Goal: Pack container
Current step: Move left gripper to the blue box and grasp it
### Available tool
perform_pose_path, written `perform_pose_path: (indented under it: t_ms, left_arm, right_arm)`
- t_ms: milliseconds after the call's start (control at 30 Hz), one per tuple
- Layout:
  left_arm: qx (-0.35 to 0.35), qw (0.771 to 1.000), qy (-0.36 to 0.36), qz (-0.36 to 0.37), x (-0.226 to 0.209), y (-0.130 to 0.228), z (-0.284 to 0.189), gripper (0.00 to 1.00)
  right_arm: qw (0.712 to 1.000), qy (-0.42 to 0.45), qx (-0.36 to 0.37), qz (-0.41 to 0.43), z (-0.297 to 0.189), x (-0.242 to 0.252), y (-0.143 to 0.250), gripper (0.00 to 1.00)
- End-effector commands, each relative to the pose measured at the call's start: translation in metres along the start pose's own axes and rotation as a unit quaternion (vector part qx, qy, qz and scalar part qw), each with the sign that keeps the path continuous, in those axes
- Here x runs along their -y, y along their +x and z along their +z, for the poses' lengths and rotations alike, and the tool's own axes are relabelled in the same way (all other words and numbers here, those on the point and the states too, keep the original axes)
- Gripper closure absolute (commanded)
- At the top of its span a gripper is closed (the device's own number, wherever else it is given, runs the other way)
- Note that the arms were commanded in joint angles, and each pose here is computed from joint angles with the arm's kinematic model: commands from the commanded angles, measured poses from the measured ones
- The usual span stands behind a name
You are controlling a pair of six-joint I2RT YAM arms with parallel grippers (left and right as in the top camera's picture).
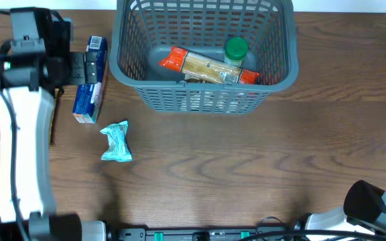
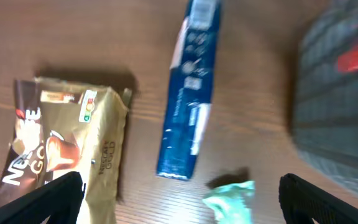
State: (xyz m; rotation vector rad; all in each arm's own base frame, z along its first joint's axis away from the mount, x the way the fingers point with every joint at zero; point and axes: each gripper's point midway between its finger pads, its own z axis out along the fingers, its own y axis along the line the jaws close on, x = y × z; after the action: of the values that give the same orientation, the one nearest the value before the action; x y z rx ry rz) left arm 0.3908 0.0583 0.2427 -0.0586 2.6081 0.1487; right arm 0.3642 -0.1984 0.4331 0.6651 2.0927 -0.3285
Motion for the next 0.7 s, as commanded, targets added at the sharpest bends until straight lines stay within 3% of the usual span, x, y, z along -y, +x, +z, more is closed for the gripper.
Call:
perform_pose_path:
  t_ms: [0, 167, 333, 667]
  left_arm:
    - [-0.03, 0.999, 0.023, 0.02, -0.01, 0.003, 0.032, 0.02]
    - [-0.018, 0.996, 0.083, 0.001, -0.008, -0.009, 0.073, 0.02]
    - [-0.019, 0.996, 0.086, 0.001, -0.008, -0.015, 0.107, 0.02]
    - [-0.101, 0.989, 0.11, 0.001, 0.009, 0.022, 0.183, 0.01]
  right_arm:
    - [1.0, 0.0, -0.006, 0.008, 0.004, 0.0, 0.002, 0.01]
    - [1.0, 0.0, -0.006, 0.008, 0.004, 0.0, 0.002, 0.01]
    - [1.0, 0.0, -0.006, 0.008, 0.004, 0.0, 0.002, 0.01]
    - [1.0, 0.0, -0.006, 0.008, 0.004, 0.0, 0.002, 0.01]
